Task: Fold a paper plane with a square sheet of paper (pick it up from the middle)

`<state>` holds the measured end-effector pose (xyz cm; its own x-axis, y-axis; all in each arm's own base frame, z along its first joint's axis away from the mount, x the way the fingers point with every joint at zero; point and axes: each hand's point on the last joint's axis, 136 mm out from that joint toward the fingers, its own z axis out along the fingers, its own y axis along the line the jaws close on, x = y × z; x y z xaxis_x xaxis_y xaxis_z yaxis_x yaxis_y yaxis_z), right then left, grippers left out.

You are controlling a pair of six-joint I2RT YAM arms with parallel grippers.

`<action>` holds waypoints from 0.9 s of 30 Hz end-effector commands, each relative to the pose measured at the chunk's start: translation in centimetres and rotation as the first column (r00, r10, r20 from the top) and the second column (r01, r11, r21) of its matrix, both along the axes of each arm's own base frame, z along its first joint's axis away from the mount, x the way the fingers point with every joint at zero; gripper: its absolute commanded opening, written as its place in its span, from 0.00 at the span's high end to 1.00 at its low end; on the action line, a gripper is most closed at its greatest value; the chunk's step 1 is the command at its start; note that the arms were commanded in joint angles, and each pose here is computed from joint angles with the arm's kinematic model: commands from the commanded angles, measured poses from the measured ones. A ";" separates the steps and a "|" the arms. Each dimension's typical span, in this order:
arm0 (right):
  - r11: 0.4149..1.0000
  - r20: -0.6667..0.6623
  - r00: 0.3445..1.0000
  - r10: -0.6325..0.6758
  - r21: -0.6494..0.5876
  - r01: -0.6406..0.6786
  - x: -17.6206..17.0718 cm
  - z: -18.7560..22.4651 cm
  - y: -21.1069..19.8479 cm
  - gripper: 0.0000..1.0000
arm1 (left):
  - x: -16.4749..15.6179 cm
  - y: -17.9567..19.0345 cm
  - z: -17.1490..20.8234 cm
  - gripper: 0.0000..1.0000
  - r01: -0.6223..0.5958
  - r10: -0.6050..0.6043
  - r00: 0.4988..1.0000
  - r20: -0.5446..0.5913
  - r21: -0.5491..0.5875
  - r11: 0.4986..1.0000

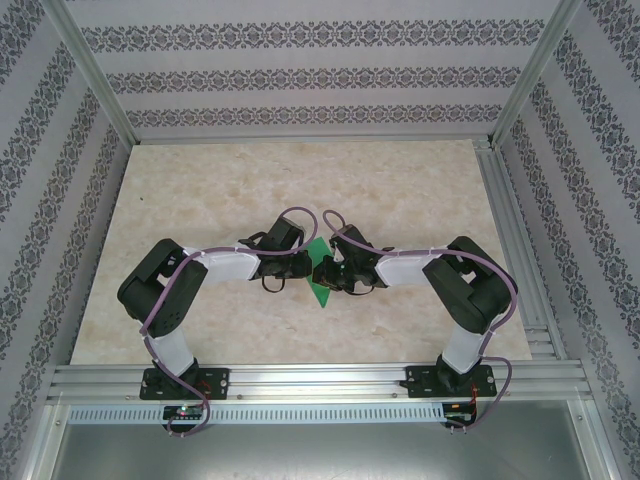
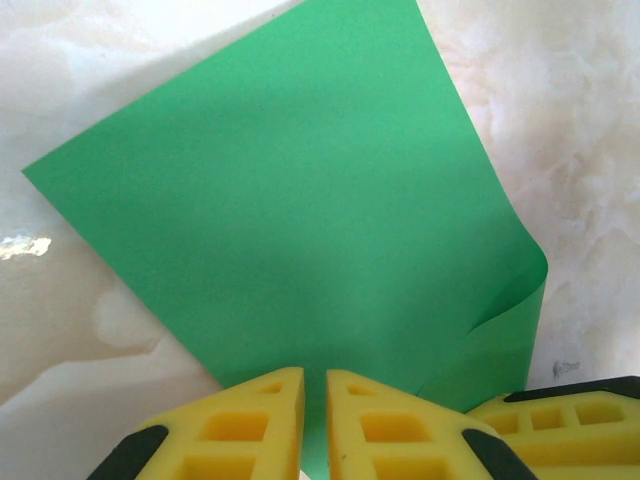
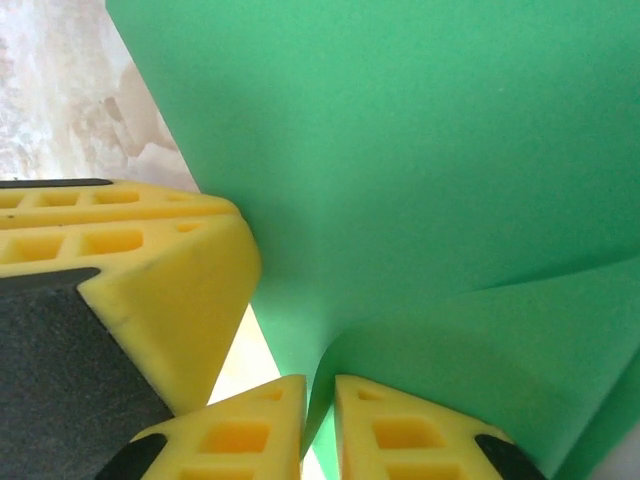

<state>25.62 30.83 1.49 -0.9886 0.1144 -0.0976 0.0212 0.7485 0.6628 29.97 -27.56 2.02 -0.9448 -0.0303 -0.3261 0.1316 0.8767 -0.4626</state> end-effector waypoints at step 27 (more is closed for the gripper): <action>0.997 -0.018 1.000 -0.009 -0.081 0.007 -1.0 -3.0 -2.4 0.68 | 0.3 1.5 3.7 0.84 -0.046 0.048 0.999 0.020 -0.109 0.993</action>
